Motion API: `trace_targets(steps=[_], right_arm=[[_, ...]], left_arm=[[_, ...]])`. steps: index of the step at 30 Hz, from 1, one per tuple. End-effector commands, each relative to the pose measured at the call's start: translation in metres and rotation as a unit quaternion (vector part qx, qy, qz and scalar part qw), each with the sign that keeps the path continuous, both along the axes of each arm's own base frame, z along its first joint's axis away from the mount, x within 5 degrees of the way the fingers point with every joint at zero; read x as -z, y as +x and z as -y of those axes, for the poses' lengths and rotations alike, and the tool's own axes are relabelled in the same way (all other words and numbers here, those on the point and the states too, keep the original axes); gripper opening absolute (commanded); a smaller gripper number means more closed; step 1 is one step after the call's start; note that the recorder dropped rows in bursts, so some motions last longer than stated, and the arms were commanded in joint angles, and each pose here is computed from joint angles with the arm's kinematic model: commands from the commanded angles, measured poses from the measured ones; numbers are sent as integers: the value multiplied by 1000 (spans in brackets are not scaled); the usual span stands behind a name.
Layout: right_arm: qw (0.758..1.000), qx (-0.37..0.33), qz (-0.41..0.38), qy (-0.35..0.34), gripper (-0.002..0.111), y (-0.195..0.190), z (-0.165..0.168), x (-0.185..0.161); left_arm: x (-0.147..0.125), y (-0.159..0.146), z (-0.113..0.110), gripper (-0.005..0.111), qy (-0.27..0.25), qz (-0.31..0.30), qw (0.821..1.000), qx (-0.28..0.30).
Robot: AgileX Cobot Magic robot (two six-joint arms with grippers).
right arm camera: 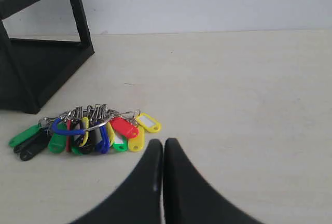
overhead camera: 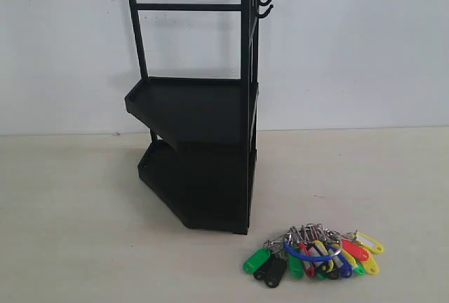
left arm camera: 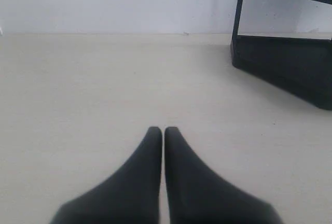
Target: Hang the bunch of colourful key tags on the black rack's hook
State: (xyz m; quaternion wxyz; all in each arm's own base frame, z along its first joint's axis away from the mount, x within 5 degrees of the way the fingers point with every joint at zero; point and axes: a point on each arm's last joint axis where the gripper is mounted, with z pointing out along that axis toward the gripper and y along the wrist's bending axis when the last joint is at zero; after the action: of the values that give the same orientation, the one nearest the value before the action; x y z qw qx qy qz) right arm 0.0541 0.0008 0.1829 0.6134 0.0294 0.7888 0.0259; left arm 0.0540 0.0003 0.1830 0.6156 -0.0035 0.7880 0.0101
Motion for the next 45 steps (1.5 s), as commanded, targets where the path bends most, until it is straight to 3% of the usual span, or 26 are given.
trace_targets(steps=[1, 15, 20, 22, 23, 25, 28, 31, 34, 38, 45], right_arm=[[1000, 3, 7, -2, 0, 0, 0, -1], [1000, 4, 23, -5, 0, 0, 1, -4], [978, 12, 206, -8, 0, 1, 2, -37], [944, 18, 328, -4, 0, -6, 3, -59], [905, 23, 425, 14, 0, -15, 4, -76], [886, 38, 460, 38, 0, -21, 8, -88], [909, 41, 414, 13, 0, -25, 7, -116], [957, 12, 288, -31, 0, -16, 2, -137], [988, -21, 147, -34, 0, 1, -4, -149], [998, -44, 13, -32, 0, 29, -6, -150], [997, -44, -52, -26, 0, 62, -5, -137]], left_arm=[[-2, 0, 0, 4, -8, 10, 1000, -3], [-2, 0, 0, 4, -8, 10, 1000, -3], [-2, 0, 0, 4, -8, 10, 1000, -3], [-2, 0, 0, 4, -8, 10, 1000, -3], [-2, 0, 0, 4, -8, 10, 1000, -3], [-2, 0, 0, 4, -8, 10, 1000, -3], [-2, 0, 0, 4, -8, 10, 1000, -3], [-2, 0, 0, 4, -8, 10, 1000, -3], [-2, 0, 0, 4, -8, 10, 1000, -3], [-2, 0, 0, 4, -8, 10, 1000, -3], [-2, 0, 0, 4, -8, 10, 1000, -3]])
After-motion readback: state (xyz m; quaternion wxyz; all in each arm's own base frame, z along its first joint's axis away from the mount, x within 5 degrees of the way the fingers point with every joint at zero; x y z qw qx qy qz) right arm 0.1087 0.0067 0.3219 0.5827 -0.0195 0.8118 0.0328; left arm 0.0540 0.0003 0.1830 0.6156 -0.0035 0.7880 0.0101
